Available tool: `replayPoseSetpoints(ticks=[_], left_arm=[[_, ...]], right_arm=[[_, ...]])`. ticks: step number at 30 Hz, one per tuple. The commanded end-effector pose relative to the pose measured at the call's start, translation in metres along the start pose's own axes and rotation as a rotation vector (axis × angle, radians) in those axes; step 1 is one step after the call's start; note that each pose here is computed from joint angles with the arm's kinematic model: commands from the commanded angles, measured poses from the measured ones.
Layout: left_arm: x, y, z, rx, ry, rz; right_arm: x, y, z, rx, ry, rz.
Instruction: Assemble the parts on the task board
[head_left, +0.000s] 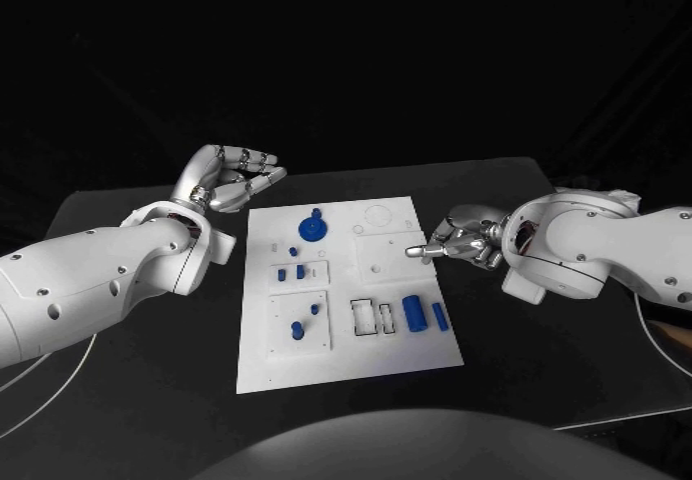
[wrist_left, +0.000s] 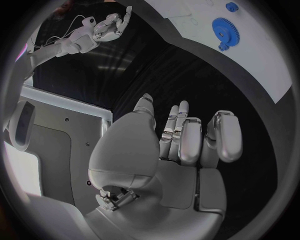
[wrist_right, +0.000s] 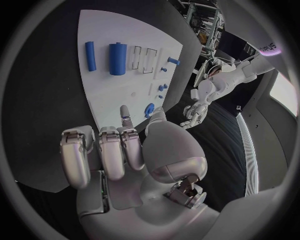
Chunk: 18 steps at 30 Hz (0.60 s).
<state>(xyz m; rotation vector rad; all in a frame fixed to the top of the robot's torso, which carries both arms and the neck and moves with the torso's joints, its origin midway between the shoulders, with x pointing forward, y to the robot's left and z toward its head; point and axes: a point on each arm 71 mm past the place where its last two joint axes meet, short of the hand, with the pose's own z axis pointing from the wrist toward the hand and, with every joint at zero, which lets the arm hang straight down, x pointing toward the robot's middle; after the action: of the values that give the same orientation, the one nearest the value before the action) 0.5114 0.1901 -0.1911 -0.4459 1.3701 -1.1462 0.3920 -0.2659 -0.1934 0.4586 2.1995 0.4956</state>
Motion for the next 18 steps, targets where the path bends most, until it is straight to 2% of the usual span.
replayPoseSetpoints(ticks=[1, 9, 18], left_arm=[[0.0026, -0.0021, 0.0005, 0.009, 0.014, -0.009], [0.0041, -0.0024, 0.0018, 0.01, 0.018, -0.01], [0.0038, -0.0016, 0.0024, 0.009, 0.019, -0.009]], right_arm=[[0.004, -0.008, -0.003, 0.072, 0.013, 0.004], [0.012, -0.017, -0.007, 0.12, 0.021, 0.023], [0.028, -0.02, -0.006, 0.159, 0.085, 0.035]])
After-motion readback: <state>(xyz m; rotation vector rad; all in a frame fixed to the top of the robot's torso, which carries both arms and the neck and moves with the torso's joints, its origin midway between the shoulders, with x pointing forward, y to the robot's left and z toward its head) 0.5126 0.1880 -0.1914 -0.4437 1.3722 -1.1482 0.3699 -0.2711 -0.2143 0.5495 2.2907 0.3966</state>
